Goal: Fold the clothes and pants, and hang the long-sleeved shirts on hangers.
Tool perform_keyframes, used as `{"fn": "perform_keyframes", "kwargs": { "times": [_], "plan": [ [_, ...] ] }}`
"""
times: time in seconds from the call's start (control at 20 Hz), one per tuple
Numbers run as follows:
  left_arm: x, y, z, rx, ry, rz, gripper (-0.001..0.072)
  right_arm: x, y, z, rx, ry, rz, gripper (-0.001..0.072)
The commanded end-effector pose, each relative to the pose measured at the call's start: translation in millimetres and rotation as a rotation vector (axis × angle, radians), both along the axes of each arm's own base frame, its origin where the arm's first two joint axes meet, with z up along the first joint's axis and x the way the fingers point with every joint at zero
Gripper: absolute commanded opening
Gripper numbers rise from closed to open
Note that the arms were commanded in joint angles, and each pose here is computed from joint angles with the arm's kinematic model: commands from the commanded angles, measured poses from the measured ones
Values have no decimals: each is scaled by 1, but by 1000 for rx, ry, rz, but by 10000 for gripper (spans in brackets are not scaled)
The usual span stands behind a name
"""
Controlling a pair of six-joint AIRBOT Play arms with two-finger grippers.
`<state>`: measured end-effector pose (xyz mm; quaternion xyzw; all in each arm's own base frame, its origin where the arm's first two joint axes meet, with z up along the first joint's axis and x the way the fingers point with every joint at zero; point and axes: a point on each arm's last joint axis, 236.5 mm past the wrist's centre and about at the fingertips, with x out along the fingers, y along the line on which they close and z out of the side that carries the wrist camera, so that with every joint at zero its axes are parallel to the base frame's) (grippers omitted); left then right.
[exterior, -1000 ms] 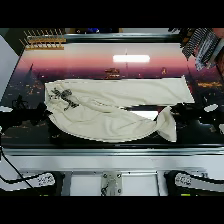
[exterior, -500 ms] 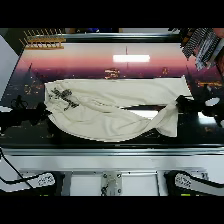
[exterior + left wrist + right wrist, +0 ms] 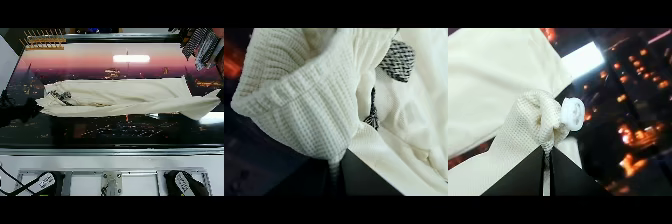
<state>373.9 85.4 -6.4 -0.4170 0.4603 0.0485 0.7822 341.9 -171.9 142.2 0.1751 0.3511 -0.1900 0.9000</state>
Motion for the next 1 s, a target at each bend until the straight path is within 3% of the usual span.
{"fn": "perform_keyframes", "kwargs": {
  "times": [0.0, 0.2, 0.35, 0.55, 0.75, 0.8, 0.9, 0.95],
  "plan": [
    [23, 0, 35, -20, -108, 33, 18, 30, -21, 15, 32, -153, -88, 25],
    [77, -16, 77, 16, -199, -80, 18, 95, -37, -19, 182, -166, -73, 26],
    [96, -25, 97, 69, -239, -145, 17, 115, -41, -11, 165, -198, -27, 25],
    [38, -38, 33, 145, -67, -201, 18, 78, -37, -72, -15, 39, 123, 24],
    [-52, -55, -50, 150, 148, -235, 18, -10, -31, -168, 27, 323, 102, 34],
    [-67, -60, -61, 139, 174, -236, 18, -32, -34, -182, 73, 365, 58, 93],
    [-81, -68, -71, 118, 198, -236, 18, -60, -50, -184, 164, 384, -69, 667],
    [-86, -70, -73, 111, 207, -240, 18, -70, -59, -176, 193, 373, -134, 705]
  ]
}}
